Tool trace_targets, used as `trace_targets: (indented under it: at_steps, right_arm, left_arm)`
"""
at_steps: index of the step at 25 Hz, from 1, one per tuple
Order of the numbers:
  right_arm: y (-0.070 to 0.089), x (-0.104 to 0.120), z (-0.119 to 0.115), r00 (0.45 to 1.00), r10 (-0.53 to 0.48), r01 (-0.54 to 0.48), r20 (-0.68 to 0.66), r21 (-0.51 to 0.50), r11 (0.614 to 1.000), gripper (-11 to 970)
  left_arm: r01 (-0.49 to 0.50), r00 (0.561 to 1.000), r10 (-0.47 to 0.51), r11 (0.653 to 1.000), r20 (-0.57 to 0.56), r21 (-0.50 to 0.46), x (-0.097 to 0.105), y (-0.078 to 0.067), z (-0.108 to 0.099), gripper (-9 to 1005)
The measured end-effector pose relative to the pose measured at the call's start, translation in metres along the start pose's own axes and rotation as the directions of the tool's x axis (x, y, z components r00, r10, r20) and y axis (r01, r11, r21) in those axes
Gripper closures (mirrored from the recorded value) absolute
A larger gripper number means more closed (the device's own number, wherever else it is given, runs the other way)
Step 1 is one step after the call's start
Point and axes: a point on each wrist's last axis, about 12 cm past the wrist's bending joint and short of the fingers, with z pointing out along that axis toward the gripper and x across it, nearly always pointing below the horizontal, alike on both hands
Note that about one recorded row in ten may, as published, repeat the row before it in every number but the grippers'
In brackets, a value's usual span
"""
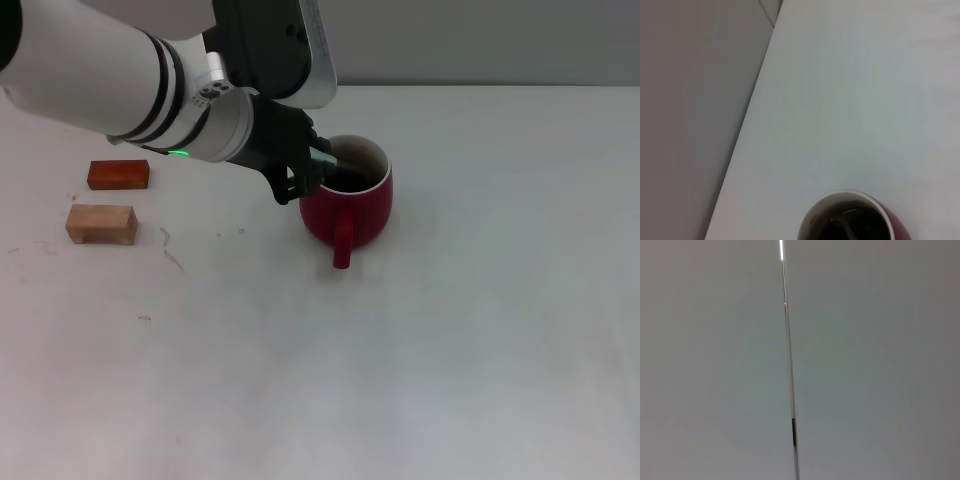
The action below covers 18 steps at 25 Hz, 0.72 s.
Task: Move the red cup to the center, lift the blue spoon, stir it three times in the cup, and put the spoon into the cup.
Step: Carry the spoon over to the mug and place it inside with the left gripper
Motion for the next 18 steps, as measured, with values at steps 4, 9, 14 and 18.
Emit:
trace_targets:
  at_steps: [4, 9, 14, 18]
  right_arm:
    - [0.0, 0.0, 0.0, 1.0, 0.0, 0.0, -0.002, -0.002, 1.0, 133]
    - [0.0, 0.0, 0.0, 1.0, -0.003, 0.003, -0.005, -0.002, 1.0, 134]
    - [-0.001, 0.001, -0.001, 1.0, -0.006, 0.006, -0.008, -0.004, 1.0, 134]
    - [-0.001, 0.001, -0.002, 1.0, -0.008, 0.007, -0.012, -0.007, 1.0, 134]
  left_arm:
    - [-0.041, 0.999, 0.041, 0.999, 0.005, 0.022, -0.009, -0.008, 0.006, 817]
    - [-0.059, 0.998, 0.058, 0.998, 0.006, 0.026, -0.012, -0.012, 0.004, 817]
    - [-0.037, 0.999, 0.037, 0.999, -0.039, 0.012, 0.004, -0.013, -0.003, 817]
    - [-0.018, 0.997, 0.017, 1.0, -0.069, -0.008, 0.014, -0.009, -0.007, 817]
